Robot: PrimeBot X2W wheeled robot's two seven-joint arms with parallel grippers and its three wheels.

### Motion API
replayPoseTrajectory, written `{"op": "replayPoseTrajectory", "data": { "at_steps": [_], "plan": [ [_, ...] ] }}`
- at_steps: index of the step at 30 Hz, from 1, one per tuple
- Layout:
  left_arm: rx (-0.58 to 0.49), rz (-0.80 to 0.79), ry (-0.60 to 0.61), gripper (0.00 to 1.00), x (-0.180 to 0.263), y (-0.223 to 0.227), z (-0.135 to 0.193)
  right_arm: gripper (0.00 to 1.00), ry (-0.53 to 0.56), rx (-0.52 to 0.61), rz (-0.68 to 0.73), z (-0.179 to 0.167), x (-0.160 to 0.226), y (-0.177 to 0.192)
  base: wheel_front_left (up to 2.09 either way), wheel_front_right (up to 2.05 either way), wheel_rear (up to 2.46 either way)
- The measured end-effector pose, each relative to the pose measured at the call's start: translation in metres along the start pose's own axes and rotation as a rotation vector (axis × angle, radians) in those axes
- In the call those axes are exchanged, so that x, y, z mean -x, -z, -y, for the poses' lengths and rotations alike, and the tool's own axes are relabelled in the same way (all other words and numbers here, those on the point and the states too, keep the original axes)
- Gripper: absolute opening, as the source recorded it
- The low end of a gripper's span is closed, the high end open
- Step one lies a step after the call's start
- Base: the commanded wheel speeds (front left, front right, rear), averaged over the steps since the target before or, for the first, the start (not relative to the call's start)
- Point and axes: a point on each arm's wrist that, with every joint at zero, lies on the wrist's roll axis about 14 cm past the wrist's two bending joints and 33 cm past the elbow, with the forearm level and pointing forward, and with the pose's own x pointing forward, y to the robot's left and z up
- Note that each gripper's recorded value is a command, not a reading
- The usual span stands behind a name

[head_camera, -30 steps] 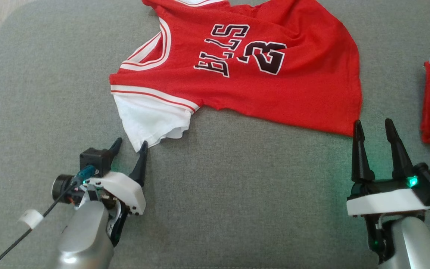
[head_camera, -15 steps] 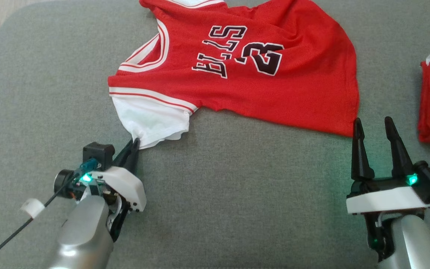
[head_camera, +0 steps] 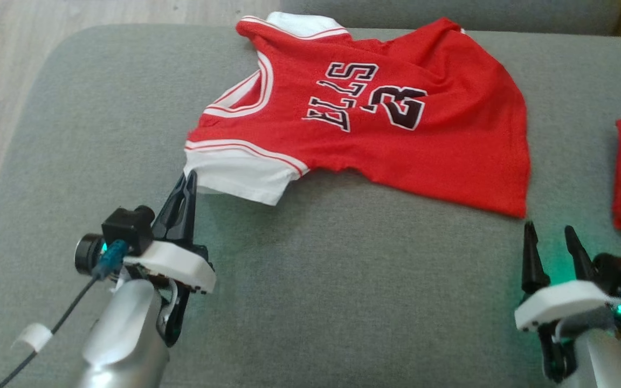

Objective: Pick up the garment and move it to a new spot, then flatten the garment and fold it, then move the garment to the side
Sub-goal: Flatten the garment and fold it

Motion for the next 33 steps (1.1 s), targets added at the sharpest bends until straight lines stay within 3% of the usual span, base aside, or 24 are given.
{"op": "replayPoseTrajectory", "data": {
  "at_steps": [11,19,20,22,33],
  "plan": [
    [0.014,0.086,-0.004,0.0,0.02,-0.019,0.002,1.0,-0.001,-0.083,-0.134,-0.015,-0.032,0.023,0.0,0.0,0.0],
    [0.013,0.095,-0.003,0.0,0.027,-0.02,0.005,1.0,-0.011,-0.086,-0.154,-0.024,-0.048,0.023,0.0,0.0,0.0],
    [0.011,0.091,-0.003,0.0,0.027,-0.019,0.005,0.49,-0.012,-0.083,-0.155,-0.024,-0.049,0.023,0.0,0.0,0.0],
    [0.008,0.091,-0.003,0.0,0.029,-0.019,0.004,0.0,-0.016,-0.075,-0.161,-0.025,-0.05,0.023,0.0,0.0,0.0],
    [0.032,0.12,-0.013,0.0,0.032,-0.031,0.005,0.0,-0.058,-0.071,-0.144,-0.038,-0.045,0.011,0.0,0.0,0.0]
  ]
}}
